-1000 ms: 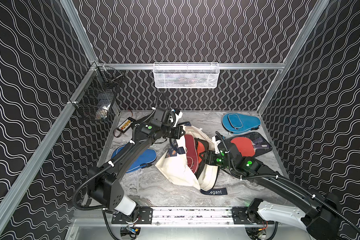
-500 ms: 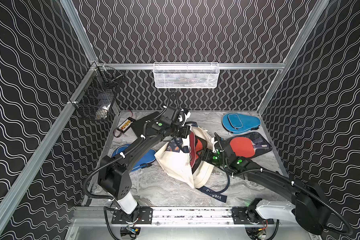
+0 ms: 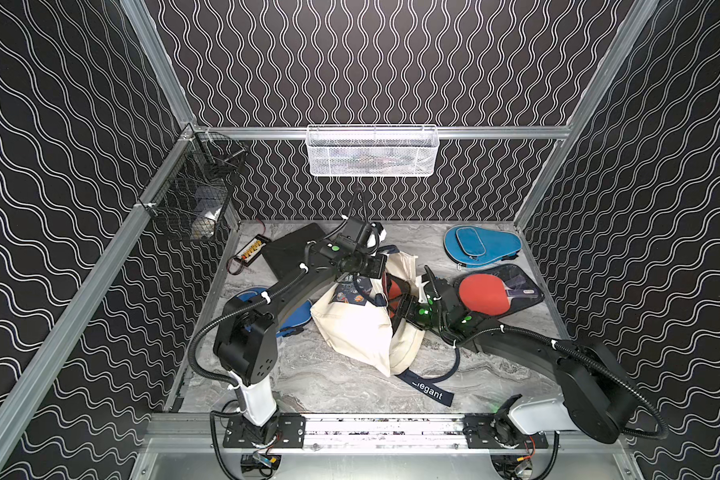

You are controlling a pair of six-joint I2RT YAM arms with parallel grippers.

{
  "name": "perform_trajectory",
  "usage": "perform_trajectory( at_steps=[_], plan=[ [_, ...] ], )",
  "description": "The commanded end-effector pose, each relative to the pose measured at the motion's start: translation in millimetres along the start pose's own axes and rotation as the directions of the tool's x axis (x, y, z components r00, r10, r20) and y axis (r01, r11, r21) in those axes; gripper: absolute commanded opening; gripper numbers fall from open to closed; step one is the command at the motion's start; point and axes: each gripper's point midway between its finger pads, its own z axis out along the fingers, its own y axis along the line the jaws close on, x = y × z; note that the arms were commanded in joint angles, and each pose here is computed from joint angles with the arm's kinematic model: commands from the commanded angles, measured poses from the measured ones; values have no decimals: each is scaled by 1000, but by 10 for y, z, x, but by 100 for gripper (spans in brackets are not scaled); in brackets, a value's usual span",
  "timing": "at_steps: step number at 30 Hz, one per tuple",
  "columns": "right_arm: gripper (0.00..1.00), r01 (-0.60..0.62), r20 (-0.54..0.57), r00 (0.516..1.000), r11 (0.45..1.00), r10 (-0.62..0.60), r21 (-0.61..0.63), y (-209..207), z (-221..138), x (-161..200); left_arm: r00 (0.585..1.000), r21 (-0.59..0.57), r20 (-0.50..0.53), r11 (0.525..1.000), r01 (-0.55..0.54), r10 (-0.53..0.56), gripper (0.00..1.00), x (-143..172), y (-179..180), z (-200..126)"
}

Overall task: Remove the ping pong set from the canvas bag
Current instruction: Adjust the canvas bag at the center of the board, then pick up the ping pong set from the canvas bag.

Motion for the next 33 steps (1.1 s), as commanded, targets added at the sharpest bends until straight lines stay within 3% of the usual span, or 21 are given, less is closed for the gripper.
perform_trajectory(
  at_steps=[1, 6, 11, 19, 33],
  plan=[
    [70, -24, 37, 999, 1000, 25, -11, 24, -75, -44, 997, -72, -64, 996, 43, -48, 0, 140, 142, 82],
    [70, 1, 106, 994, 1000, 0, -9, 43, -257, -78, 996, -79, -64, 996, 49, -54, 0, 80, 151, 144],
    [69, 97, 157, 983, 995, -99, 23, 194, -416, -50, 997, -76, -51, 996, 45, -49, 0, 7, 130, 147],
    [70, 100, 59, 993, 994, -103, 44, 172, -203, 175, 999, -56, -36, 998, 35, -37, 0, -47, 65, 45],
    [71, 12, -4, 1000, 1000, -12, -8, 178, 49, 182, 1000, -14, 11, 1000, -5, 5, 0, -181, -108, -291]
  ],
)
